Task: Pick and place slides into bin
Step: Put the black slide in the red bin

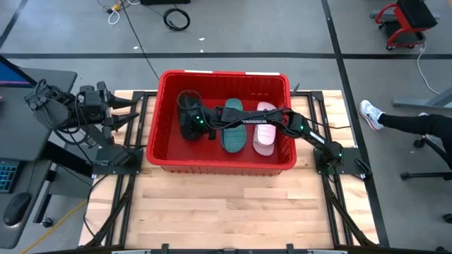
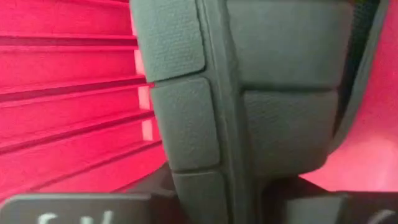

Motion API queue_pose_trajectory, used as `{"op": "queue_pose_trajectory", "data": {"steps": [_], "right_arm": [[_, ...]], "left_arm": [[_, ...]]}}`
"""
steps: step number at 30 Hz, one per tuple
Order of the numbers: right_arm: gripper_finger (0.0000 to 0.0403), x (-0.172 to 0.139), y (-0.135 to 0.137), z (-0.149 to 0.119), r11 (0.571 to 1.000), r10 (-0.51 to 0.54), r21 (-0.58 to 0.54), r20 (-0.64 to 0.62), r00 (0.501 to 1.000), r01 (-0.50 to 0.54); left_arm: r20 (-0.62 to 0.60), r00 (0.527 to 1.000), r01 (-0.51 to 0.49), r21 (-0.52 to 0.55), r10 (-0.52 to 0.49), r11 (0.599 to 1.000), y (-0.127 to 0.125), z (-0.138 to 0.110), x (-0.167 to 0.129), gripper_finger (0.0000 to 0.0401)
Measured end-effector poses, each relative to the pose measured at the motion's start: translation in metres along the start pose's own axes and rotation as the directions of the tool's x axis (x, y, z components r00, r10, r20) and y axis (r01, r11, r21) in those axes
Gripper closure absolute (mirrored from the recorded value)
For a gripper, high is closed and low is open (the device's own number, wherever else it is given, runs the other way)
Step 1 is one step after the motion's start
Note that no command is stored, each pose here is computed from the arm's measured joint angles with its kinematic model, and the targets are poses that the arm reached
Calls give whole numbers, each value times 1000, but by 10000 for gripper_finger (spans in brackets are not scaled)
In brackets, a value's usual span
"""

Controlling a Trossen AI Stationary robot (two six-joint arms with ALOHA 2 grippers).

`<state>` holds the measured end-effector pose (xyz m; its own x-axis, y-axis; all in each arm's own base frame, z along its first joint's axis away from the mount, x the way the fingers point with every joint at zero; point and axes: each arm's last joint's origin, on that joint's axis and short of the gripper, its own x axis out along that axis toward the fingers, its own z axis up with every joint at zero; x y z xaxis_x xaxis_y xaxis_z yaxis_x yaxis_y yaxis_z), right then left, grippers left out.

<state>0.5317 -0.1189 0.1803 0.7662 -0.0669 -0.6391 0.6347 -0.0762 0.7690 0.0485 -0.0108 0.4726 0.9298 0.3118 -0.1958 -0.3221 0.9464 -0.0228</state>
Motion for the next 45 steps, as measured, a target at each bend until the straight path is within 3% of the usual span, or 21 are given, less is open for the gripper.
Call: {"op": "queue_pose_trajectory", "data": {"steps": [6, 12, 19, 24, 36, 42, 45], "right_arm": [[219, -3, 1, -4, 1000, -22, -21, 78, 997, 23], [161, -14, 9, -9, 999, -18, -48, 74, 997, 21], [120, -28, 14, -17, 990, -53, -130, 70, 996, 62], [118, -34, 11, -14, 977, -116, -166, 103, 988, 133], [144, -61, 26, -14, 947, -109, -273, 211, 971, 166], [152, -70, 40, 0, 919, 6, -384, 254, 967, 95], [155, -66, 49, 3, 889, 125, -457, 242, 962, -1]], "left_arm": [[0, 1000, 0, -22, 0, 1000, 0, 0, 0, 205], [0, 1000, 0, -40, 0, 999, 0, 0, 0, 210], [0, 1000, 0, -52, 0, 999, 0, 0, 0, 205], [-1, 1000, -1, -69, 1, 998, -1, 0, 0, 209], [-12, 1000, -7, -49, 7, 999, -8, 0, 4, 210], [-11, 1000, -13, -44, 13, 999, -9, 0, 5, 215], [-2, 999, -43, -39, 43, 998, -10, 0, 6, 211]]}}
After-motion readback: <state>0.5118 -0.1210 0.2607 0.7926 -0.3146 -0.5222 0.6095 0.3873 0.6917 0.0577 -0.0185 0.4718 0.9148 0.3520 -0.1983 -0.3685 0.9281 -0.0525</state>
